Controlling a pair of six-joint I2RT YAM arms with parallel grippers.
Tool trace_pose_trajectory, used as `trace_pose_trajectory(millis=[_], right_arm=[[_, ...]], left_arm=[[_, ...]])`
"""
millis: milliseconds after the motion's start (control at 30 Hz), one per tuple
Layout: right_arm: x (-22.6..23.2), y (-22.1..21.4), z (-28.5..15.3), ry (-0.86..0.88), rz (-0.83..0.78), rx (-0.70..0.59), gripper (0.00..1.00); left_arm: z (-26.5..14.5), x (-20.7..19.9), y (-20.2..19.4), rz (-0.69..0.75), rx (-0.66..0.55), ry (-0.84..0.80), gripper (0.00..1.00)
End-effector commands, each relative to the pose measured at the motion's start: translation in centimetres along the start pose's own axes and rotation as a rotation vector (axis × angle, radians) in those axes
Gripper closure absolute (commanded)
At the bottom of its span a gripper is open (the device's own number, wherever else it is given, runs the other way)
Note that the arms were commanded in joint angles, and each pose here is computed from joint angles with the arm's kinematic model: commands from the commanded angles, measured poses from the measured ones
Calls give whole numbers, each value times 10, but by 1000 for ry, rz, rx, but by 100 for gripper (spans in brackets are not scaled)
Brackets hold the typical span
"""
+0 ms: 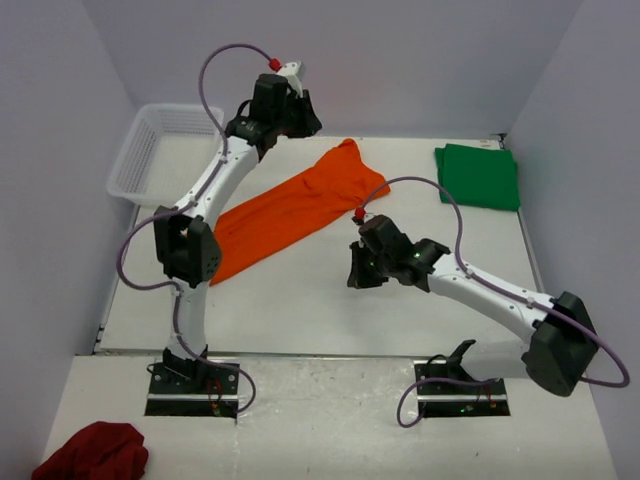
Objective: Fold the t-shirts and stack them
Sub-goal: Rotate the tshirt 90 degrees
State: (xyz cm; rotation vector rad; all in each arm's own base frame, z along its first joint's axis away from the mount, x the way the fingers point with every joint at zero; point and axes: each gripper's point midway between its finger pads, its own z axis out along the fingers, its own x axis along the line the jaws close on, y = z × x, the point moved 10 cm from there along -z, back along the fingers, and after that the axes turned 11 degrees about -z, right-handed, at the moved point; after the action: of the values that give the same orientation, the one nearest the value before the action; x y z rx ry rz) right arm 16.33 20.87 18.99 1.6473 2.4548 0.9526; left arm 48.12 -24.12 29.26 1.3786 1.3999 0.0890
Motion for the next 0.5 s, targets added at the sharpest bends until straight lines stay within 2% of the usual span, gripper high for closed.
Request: trace_pose_trajectory(millis=[0, 33, 167, 300, 467], right_arm=[[1, 4, -25, -14, -9, -85, 100], [2, 6, -28, -20, -13, -95, 100], [2, 10, -41, -27, -47, -113, 100], [4, 15, -51, -18, -68, -138, 100], [4, 15, -57, -10, -87, -159, 100]], left_arm=[[-55, 46, -28, 31, 57, 569, 78], [-73, 61, -35, 49, 49, 762, 100], [-121, 90, -80, 65, 64, 1038, 100], [-150, 105, -112, 68, 117, 1161, 100], [-175, 115, -148, 107, 153, 1239, 100]])
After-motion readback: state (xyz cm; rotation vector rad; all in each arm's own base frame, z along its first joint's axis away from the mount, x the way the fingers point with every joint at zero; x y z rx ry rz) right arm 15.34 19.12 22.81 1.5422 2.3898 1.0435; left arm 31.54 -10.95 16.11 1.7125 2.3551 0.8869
